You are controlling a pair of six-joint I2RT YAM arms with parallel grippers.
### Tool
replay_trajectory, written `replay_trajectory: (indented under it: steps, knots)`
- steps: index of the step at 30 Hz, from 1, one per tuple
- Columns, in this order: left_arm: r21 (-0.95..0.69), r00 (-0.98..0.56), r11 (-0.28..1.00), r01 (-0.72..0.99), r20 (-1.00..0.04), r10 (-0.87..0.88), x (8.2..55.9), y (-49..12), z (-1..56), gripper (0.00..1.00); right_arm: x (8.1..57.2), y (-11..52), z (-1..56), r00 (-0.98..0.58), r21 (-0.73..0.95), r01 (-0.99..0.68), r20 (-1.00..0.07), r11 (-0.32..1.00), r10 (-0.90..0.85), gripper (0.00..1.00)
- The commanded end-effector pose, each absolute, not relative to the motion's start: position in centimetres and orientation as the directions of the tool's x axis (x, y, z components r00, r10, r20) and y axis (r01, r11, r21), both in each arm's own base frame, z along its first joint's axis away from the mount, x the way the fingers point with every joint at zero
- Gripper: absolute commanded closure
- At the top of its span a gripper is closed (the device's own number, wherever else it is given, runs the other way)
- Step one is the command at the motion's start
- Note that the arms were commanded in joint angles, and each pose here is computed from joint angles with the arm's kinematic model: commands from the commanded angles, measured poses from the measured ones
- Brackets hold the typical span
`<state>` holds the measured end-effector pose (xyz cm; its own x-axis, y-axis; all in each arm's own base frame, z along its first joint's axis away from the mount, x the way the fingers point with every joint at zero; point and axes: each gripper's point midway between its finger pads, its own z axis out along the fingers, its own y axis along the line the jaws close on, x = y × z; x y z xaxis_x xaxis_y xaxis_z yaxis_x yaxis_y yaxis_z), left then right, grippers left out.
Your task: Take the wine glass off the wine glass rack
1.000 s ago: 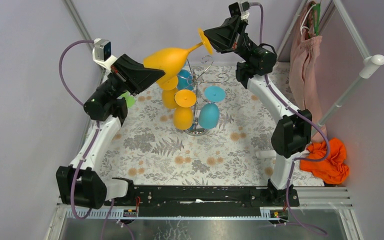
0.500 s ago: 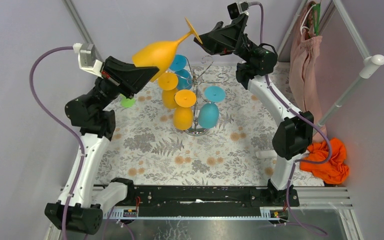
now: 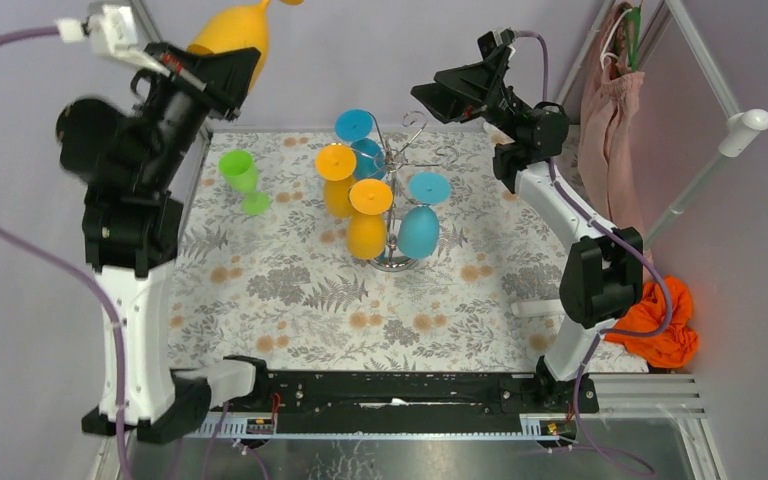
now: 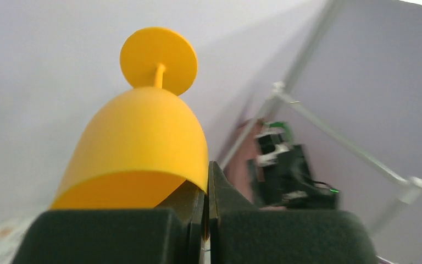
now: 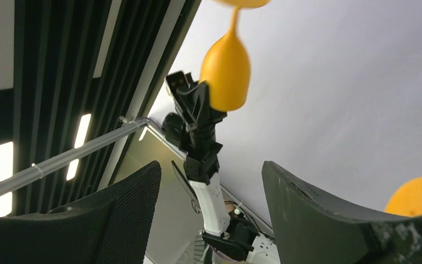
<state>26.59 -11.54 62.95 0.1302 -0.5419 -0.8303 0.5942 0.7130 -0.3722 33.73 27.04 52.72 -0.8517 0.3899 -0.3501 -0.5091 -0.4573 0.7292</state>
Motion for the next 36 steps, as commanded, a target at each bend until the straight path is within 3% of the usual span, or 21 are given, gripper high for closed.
replay_trajectory:
  steps: [1,7,11,24,31,36]
  knots:
    - [-0.435,-0.102,0.886,0.157,-0.9,-0.424,34.5,-6.7,53.3,1.0,30.9,25.1,54.2,-0.805,0.68,-0.587,-0.433,-0.44,0.406,0.25]
    - [-0.399,-0.233,0.898,-0.189,-0.87,-0.435,37.6,0.9,47.9,1.0,31.7,24.1,53.0,-0.798,0.701,-0.589,-0.424,-0.402,0.429,0.24]
    - [-0.444,-0.326,0.865,-0.233,-0.802,-0.5,38.6,3.3,44.4,1.0,32.5,24.1,51.9,-0.812,0.722,-0.566,-0.402,-0.399,0.424,0.25]
    - [-0.455,-0.552,0.879,-0.145,-0.7,-0.453,42.8,0.6,37.1,1.0,34.2,24.2,49.7,-0.832,0.746,-0.529,-0.362,-0.405,0.42,0.25]
    - [-0.337,-0.692,0.934,-0.117,-0.647,-0.32,45.1,-3.5,31.6,1.0,34.8,24.2,49.1,-0.832,0.752,-0.524,-0.353,-0.4,0.427,0.25]
    - [-0.269,-0.754,0.953,-0.137,-0.596,-0.276,46.0,-3.1,28.3,1.0,35.2,24.0,48.6,-0.834,0.761,-0.517,-0.345,-0.392,0.431,0.25]
